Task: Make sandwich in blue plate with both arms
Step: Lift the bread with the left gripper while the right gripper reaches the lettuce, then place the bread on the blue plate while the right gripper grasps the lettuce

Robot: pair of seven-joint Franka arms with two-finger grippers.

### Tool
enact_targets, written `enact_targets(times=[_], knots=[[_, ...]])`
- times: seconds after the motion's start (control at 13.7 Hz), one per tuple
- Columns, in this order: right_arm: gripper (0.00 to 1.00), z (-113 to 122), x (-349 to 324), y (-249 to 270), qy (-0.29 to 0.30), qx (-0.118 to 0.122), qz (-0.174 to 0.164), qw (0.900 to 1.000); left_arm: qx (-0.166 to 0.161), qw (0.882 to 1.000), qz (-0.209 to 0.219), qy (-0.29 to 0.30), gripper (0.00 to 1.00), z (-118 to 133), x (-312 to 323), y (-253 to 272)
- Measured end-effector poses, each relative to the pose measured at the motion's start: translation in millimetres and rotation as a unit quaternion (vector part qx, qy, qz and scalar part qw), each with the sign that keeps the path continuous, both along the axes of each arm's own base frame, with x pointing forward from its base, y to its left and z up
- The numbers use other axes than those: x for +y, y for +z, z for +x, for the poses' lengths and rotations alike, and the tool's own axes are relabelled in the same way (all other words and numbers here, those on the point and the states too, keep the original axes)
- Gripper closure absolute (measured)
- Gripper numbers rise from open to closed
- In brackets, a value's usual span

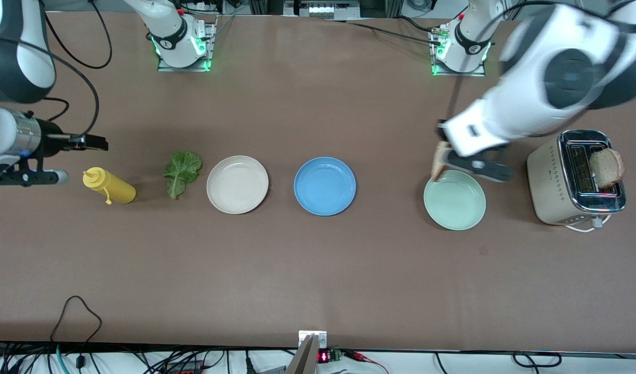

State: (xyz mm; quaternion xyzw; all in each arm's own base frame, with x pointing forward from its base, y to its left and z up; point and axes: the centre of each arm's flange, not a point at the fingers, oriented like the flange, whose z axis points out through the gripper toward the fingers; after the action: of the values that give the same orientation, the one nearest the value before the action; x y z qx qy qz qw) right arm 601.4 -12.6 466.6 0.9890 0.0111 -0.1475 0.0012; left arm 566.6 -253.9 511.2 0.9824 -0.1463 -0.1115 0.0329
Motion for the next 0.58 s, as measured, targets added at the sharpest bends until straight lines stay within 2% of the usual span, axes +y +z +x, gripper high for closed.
enact_targets(times=[0.22,0.58], knots=[[0.00,7.6,14.8,-52.7,0.013,-0.028,0.001,1.000,0.008,1.000,-0.012,-0.012,0.92,-11.5,-65.2,-40.7],[0.00,-25.4,64.0,-146.4,0.004,-0.089,-0.004,0.996,-0.009,0.998,-0.040,0.037,0.92,-24.7,-148.9,-107.3]])
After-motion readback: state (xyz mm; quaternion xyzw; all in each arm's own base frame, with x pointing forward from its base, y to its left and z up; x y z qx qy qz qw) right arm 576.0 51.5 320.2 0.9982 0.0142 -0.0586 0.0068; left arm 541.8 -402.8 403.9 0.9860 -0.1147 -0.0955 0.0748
